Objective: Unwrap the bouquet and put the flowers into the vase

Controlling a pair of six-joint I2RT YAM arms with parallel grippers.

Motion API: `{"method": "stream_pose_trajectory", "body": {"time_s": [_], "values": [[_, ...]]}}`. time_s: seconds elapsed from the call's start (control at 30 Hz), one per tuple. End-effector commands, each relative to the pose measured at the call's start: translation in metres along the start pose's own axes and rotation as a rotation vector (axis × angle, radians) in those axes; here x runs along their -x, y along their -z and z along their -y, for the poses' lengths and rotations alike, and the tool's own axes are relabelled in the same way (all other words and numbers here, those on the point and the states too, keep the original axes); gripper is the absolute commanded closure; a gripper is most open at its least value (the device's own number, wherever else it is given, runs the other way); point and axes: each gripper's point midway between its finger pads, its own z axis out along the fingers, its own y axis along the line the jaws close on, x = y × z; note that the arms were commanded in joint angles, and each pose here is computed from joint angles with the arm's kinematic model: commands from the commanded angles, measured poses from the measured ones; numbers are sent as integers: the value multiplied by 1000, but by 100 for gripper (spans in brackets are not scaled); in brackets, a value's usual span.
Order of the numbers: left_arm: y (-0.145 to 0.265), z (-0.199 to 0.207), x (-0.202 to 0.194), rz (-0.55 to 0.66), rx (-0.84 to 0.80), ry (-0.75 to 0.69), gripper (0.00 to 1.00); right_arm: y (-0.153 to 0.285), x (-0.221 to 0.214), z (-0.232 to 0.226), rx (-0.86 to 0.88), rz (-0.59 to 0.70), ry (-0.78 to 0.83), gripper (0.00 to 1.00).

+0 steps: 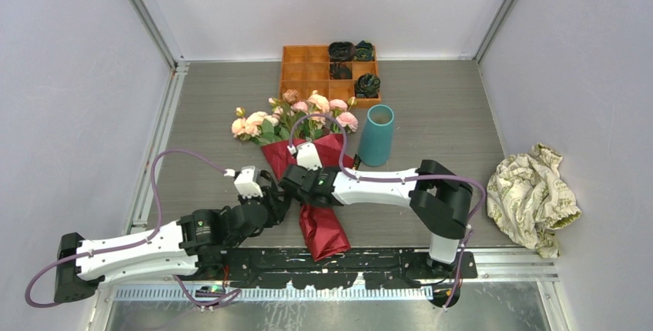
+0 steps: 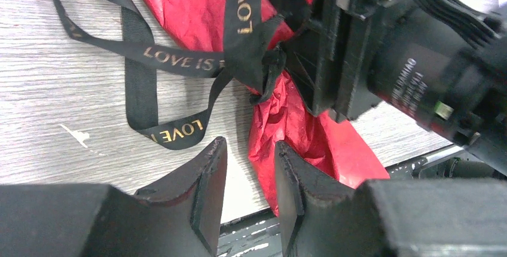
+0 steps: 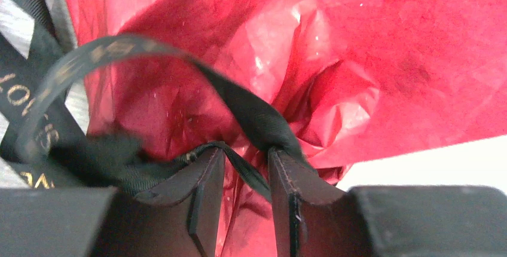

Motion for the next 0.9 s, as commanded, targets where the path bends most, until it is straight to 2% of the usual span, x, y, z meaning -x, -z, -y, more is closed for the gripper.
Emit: {"method": "stream_pose_trajectory", "body": {"time_s": [0.0,0.33,0.4,0.5,0.87], "values": [[1,2,8,40,-12,33,64,-11,36,8,-56,79,-36,64],[0,1,5,31,-10,30,64,-13,72,30,-113,131,-57,66],[0,2,5,31,-9,27,64,-13,77,35,-120,137,-61,69],[0,2,6,31,-8,23,64,-6,87,42,-134,163,-77,79],[-4,10,5,25,-21,-1,63,68,150,71,-138,331,-125,82]]}}
